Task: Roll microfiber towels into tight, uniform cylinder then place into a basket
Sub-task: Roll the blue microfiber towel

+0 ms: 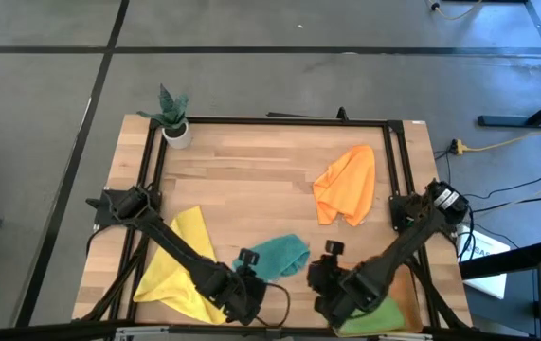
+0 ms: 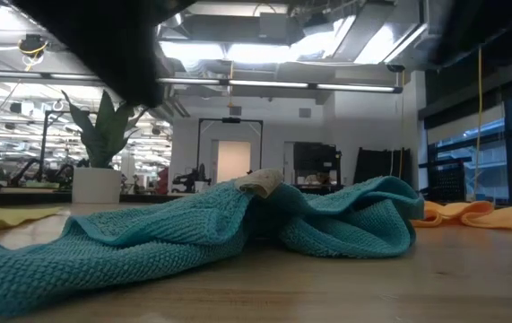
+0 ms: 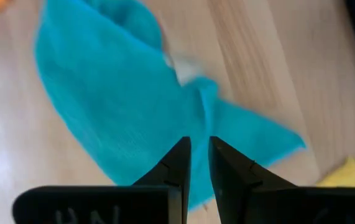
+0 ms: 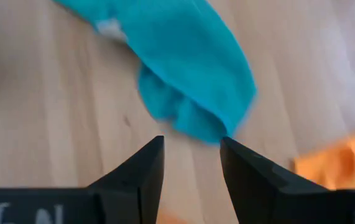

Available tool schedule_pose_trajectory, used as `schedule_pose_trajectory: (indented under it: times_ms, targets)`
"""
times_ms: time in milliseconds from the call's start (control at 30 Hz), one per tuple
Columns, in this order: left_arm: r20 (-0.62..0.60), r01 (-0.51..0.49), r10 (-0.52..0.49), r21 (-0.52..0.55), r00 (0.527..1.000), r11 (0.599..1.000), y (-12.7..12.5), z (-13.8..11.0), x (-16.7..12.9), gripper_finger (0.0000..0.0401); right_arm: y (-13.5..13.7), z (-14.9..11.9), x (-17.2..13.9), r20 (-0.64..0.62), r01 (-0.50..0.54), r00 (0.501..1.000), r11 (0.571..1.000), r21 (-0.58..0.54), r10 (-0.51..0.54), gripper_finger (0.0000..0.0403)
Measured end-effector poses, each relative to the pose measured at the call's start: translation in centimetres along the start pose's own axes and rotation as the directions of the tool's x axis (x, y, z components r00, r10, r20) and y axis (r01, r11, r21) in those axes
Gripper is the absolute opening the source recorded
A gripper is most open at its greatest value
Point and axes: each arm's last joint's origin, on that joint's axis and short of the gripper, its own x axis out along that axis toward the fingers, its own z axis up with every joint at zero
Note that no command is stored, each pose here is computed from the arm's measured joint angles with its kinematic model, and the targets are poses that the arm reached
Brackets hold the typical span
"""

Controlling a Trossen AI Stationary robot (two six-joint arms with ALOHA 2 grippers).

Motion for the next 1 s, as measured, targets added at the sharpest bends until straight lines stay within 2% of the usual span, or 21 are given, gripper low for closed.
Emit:
schedule_pose_trajectory:
  times_ms: [100, 267, 467, 600, 800, 1000]
  targets:
    - [0.016, 0.014, -0.014, -0.001, 1.000, 1.000, -1.3, -0.9, 0.6, 0.0047, 0.0, 1.5, 0.6, 0.045, -0.070, 0.996, 0.997, -0.045, 0.072, 0.0158]
    - [0.133, 0.049, -0.054, 0.036, 0.990, 0.998, -2.3, -1.4, 2.4, 0.0047, -0.5, 3.3, 1.3, 0.121, -0.103, 0.986, 0.992, -0.078, 0.112, 0.0158]
    - [0.145, -0.017, 0.012, 0.031, 0.989, 0.999, -1.6, -2.4, 4.1, 0.0047, -1.0, 4.2, 1.9, 0.134, -0.131, 0.981, 0.989, -0.065, 0.139, 0.0158]
    - [0.174, -0.017, 0.012, 0.028, 0.985, 0.999, -1.1, -2.3, 4.8, 0.0047, -1.0, 4.2, 1.9, 0.126, -0.145, 0.980, 0.988, -0.060, 0.152, 0.0158]
    - [0.161, 0.028, -0.030, 0.012, 0.987, 1.000, -0.4, -2.6, 5.8, 0.0047, -0.9, 4.1, 1.8, 0.101, -0.181, 0.977, 0.981, -0.073, 0.187, 0.0158]
    - [0.155, 0.023, -0.021, -0.012, 0.988, 1.000, 0.5, -2.7, 6.5, 0.0047, -0.8, 4.0, 1.8, 0.091, -0.186, 0.977, 0.979, -0.081, 0.193, 0.0158]
